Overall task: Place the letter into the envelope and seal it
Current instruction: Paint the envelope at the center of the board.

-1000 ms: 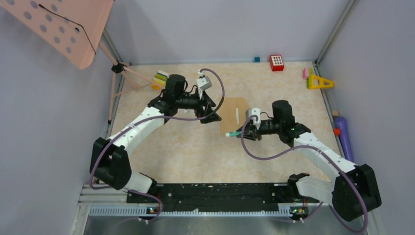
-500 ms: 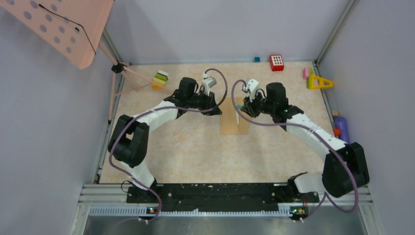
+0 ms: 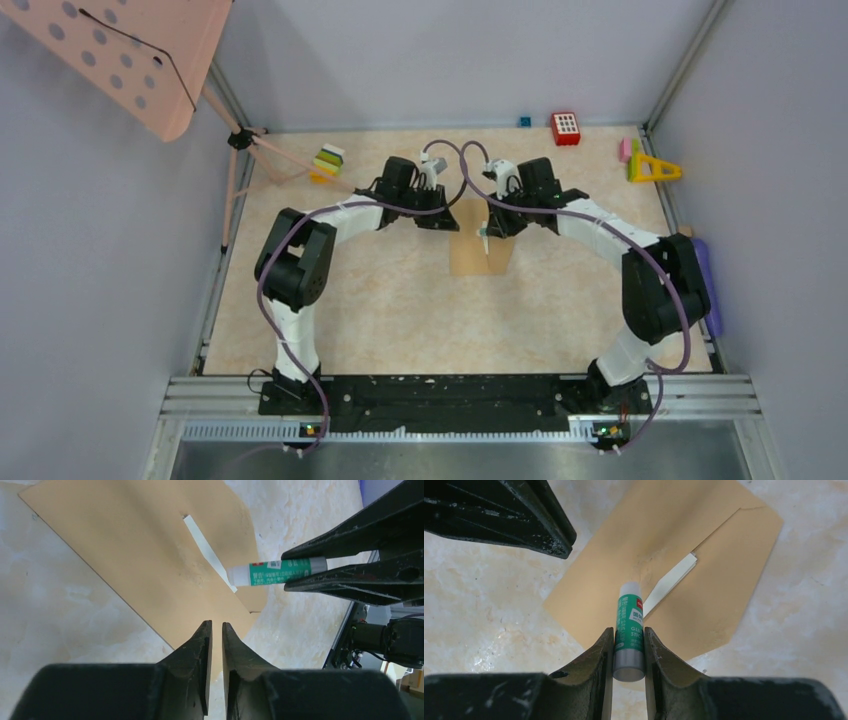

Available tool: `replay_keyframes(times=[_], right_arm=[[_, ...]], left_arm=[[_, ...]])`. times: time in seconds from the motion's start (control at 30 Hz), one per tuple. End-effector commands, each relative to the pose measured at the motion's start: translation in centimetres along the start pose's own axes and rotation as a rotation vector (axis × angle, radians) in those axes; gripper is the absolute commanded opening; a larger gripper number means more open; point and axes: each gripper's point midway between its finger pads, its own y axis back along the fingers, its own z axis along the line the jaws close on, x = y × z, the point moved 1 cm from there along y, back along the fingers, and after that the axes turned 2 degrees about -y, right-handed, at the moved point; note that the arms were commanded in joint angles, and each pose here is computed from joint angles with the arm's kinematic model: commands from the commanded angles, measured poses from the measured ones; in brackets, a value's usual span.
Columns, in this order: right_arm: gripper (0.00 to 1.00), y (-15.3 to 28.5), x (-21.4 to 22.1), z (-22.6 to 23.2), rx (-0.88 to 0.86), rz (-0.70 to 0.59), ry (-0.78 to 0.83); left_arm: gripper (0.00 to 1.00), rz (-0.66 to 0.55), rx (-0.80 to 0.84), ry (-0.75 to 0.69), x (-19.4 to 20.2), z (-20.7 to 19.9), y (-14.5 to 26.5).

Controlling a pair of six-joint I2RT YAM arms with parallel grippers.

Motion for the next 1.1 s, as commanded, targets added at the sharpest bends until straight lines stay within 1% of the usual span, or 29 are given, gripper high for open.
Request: replay_keyframes(times=[0.0,0.07,0.17,0.4,0.53,0.67,1.07], right_arm=[[0.0,-0.2,-0.9,0.5,-0.018,0.01,-0.068],[0.0,-0.5,-0.8,0.2,-0.004,0.021,-0.074],[0.0,-1.0,-0.8,-0.3,0.018,0.039,-0.082],[0.0,-2.0,-0.8,-0.6,0.023,0.055,-0.097],[0.0,-2.2,-0.8,-1.0,0.043,0.056,-0.098],[0.0,-2.4,-0.8,-1.3,0.053,0.054,-0.093],[0.0,-3.1,-0.7,-1.2,0.051,0.058,-0.094]], left_arm=[[0.12,-0.032,0.039,0.038,-2.0,-0.4,-0.8],[0.04,-0.034,0.035,0.053,-2.1,0.0,-1.3],[0.0,-0.028,0.037,0.077,-2.0,0.5,-2.0],[0.0,-0.012,0.04,0.141,-2.1,1.1,-3.2],[0.0,-0.007,0.025,0.141,-2.1,1.5,-3.8],[0.0,0.062,-0.027,0.169,-0.6,2.5,-4.4],[0.0,0.117,-0.114,0.182,1.2,4.3,-5.6]])
